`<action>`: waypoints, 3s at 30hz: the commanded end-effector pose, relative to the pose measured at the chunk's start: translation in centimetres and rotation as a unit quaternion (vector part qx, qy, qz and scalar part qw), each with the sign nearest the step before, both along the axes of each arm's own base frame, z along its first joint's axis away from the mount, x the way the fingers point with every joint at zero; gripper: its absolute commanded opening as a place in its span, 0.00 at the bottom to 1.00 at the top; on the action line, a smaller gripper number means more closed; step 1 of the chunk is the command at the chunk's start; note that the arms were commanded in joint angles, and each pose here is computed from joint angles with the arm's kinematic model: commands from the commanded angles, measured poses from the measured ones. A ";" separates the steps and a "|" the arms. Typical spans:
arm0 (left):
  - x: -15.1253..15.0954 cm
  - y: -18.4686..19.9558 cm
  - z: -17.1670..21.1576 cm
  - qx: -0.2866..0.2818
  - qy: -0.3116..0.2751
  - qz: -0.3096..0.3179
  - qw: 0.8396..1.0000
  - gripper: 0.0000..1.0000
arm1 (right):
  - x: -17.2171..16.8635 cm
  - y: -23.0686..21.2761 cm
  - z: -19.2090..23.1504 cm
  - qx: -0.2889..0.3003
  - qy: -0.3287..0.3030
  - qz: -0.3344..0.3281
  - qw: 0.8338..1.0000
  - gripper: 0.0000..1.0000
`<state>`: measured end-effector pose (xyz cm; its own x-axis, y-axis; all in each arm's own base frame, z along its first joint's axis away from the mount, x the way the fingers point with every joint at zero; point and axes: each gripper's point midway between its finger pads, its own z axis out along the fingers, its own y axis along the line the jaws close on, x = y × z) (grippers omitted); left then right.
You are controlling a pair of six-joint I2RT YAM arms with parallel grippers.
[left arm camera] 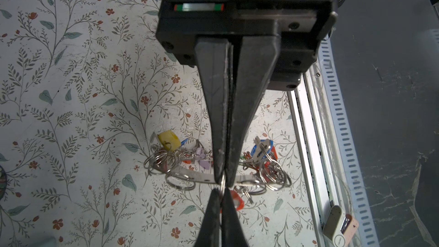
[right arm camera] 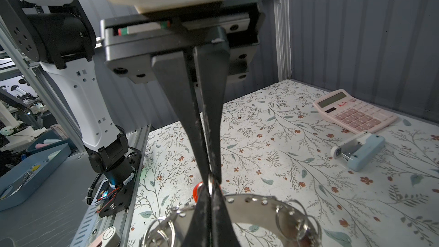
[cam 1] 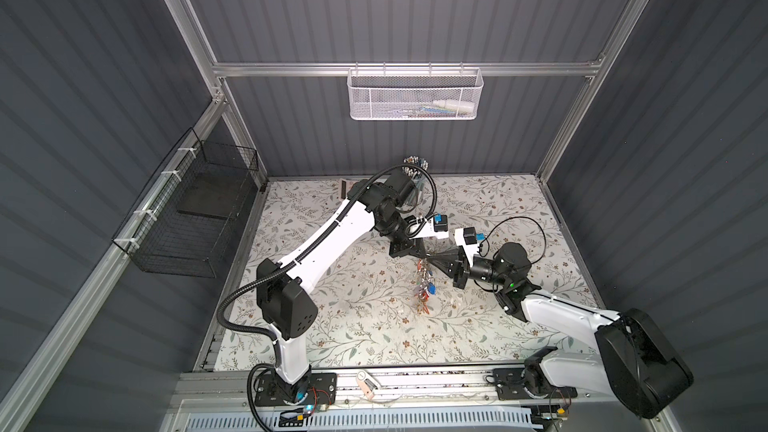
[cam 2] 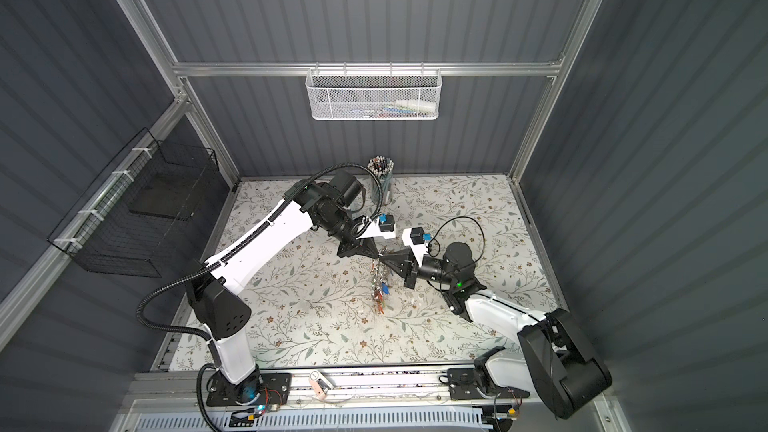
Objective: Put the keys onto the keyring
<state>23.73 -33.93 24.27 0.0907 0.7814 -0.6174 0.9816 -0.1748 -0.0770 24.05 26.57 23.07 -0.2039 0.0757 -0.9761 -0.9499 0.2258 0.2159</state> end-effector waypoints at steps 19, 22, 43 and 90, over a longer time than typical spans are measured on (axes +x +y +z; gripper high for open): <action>1.7 3.5 3.6 -0.243 0.042 0.123 0.961 0.49 | -0.2 0.0 1.8 0.027 -0.027 0.001 0.999 0.00; 1.6 3.0 2.2 -0.264 0.077 0.129 0.953 0.50 | -0.3 0.0 2.0 0.031 -0.028 0.006 0.999 0.00; 0.8 0.7 -1.0 -0.257 0.133 0.089 0.953 0.40 | -0.4 0.0 2.1 0.035 -0.026 0.010 0.999 0.00; 1.5 2.4 -0.3 -0.262 0.070 0.184 0.945 0.51 | -0.2 0.2 2.3 0.044 -0.023 0.013 0.999 0.00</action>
<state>24.57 -31.67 23.13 -0.2525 0.3706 -0.8938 0.9676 0.0937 -0.2344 24.25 26.64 23.10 -0.2406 0.1165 -0.9636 -0.9417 0.2125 0.2608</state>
